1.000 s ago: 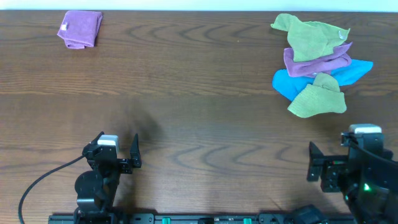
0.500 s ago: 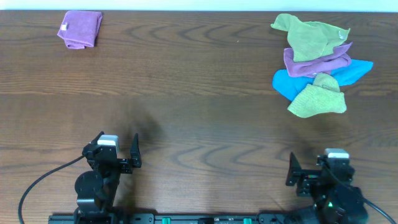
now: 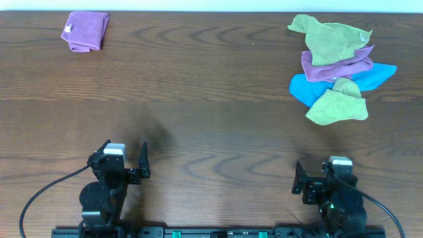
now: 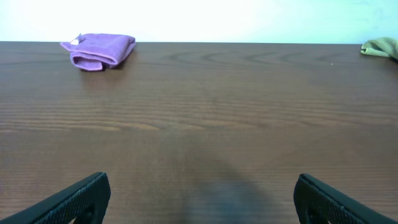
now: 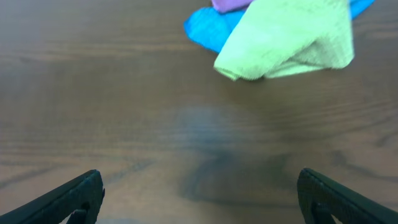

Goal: Fold the cloth

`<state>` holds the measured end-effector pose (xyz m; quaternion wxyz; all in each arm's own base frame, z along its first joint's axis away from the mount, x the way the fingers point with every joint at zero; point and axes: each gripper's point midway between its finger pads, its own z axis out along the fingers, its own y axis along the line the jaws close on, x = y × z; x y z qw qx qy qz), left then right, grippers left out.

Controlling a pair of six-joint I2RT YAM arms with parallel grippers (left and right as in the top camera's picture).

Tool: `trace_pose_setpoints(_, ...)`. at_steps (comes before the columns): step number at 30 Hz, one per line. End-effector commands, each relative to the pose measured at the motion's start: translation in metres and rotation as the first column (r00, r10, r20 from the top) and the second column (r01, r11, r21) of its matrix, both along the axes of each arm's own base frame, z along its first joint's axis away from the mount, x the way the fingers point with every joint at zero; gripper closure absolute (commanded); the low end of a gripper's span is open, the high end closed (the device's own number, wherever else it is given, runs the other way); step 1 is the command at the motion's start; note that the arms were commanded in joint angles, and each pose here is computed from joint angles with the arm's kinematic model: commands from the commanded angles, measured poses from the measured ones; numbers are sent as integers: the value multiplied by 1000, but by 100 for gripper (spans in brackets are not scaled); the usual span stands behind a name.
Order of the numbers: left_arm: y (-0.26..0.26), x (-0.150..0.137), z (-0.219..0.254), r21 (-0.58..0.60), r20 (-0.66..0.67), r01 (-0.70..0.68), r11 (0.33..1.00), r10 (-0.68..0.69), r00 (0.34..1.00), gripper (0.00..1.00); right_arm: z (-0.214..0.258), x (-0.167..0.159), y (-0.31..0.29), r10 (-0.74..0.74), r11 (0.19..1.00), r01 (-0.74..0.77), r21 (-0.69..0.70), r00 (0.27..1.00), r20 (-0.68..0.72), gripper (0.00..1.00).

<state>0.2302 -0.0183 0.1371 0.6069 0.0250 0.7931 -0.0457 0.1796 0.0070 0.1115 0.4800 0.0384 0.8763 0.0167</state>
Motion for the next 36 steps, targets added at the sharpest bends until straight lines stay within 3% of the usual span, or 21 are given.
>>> trace_pose_setpoints(1,2,0,-12,-5,-25,-17,1000,17,1000,5,-20,-1,7,21,999,-20,33,999,-45,1)
trace_pose_setpoints(4,2,0,-12,-5,-25,-17,1000,17,1000,5,-42,-3,7,26,999,-24,26,995,-97,1)
trace_pose_setpoints(36,2,0,-12,-5,-25,-17,1000,17,1000,4,-43,0,10,35,999,-33,35,996,-85,1)
